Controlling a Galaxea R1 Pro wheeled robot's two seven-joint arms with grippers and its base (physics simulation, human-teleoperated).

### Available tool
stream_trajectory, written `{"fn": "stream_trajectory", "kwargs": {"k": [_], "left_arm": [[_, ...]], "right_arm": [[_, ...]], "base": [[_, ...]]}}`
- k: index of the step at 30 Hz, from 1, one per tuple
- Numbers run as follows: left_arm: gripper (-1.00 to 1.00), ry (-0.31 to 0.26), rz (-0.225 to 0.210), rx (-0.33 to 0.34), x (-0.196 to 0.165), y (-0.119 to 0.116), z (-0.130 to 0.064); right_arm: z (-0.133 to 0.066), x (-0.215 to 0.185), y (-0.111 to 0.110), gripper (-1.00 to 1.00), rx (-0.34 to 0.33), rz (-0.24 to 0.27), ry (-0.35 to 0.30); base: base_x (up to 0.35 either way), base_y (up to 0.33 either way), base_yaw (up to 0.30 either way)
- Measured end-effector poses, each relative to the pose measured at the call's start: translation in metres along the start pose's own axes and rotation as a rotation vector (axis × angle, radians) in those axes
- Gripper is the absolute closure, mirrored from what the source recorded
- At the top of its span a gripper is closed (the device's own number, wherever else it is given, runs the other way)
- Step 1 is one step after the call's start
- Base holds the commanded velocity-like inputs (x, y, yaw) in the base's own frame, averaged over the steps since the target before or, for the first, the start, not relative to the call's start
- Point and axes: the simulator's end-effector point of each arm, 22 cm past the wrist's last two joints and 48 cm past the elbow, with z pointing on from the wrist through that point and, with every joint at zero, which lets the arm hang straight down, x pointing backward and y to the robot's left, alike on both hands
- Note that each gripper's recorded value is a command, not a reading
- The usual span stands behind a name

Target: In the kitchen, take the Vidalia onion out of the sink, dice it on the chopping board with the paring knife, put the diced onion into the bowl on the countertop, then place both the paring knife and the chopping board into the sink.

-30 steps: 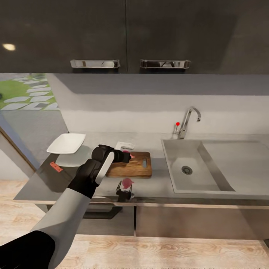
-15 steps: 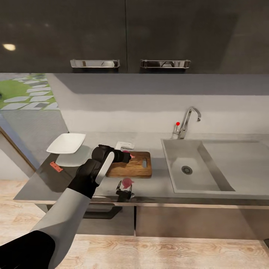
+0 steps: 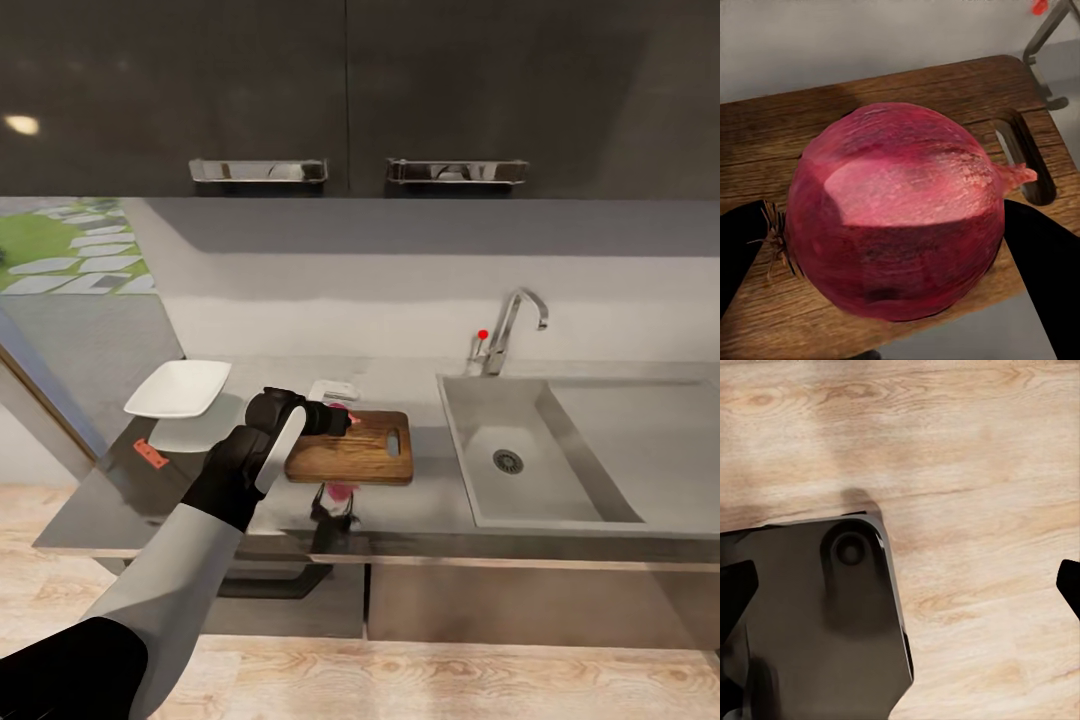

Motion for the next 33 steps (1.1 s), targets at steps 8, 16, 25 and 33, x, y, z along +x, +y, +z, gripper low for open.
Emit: {"fn": "stream_trajectory", "kwargs": {"k": [8, 16, 25, 33], "left_arm": [[1.0, 0.01, -0.004, 0.002, 0.005, 0.001, 0.005], [1.0, 0.032, -0.007, 0.002, 0.014, 0.002, 0.013], [1.0, 0.044, -0.006, 0.005, 0.019, 0.002, 0.019], [1.0, 0.05, -0.008, 0.006, 0.022, 0.002, 0.022]], "right_arm": [[-0.001, 0.003, -0.001, -1.0, 0.001, -0.002, 0.009], [-0.002, 0.006, -0.001, -1.0, 0.002, -0.004, 0.019], [-0.004, 0.01, -0.002, -1.0, 0.004, -0.007, 0.032], [-0.004, 0.012, -0.002, -1.0, 0.004, -0.008, 0.036]], "base": [[0.01, 0.005, 0.0], [0.0, 0.0, 0.0], [0.0, 0.0, 0.0], [0.062, -0.067, 0.0]]}}
